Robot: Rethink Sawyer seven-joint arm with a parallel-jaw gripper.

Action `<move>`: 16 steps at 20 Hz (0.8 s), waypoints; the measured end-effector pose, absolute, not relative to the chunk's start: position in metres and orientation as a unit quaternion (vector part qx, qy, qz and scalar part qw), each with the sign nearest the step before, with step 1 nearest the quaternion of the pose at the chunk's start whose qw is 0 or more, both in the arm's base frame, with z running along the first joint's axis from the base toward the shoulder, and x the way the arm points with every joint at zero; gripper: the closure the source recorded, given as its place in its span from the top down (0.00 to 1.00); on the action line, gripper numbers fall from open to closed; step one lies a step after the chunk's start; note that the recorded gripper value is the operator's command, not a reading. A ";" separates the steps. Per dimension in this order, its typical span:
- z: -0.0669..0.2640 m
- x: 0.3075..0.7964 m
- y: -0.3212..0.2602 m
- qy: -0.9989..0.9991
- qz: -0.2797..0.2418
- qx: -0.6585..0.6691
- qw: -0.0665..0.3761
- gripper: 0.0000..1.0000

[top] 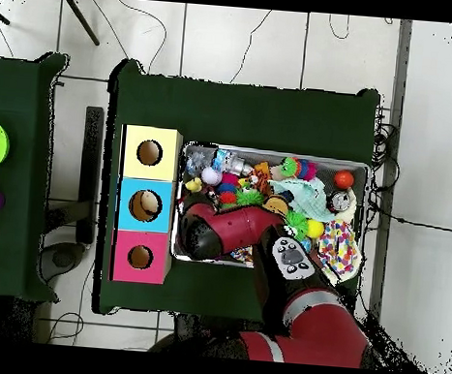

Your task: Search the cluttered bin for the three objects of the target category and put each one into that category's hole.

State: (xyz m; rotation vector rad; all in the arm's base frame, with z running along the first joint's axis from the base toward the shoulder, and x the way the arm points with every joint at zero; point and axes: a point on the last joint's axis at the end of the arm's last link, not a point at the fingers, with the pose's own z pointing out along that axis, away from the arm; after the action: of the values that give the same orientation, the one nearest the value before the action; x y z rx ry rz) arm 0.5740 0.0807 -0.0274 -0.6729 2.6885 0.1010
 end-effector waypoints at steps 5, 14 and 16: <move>-0.028 0.575 0.080 0.952 0.035 -0.239 0.185 1.00; -0.028 0.578 0.080 0.952 0.034 -0.239 0.188 1.00; -0.028 0.579 0.080 0.952 0.034 -0.238 0.188 1.00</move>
State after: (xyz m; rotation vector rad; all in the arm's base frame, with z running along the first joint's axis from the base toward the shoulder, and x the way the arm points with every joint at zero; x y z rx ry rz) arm 0.5786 0.0795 -0.0282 -0.6709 2.6783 0.0953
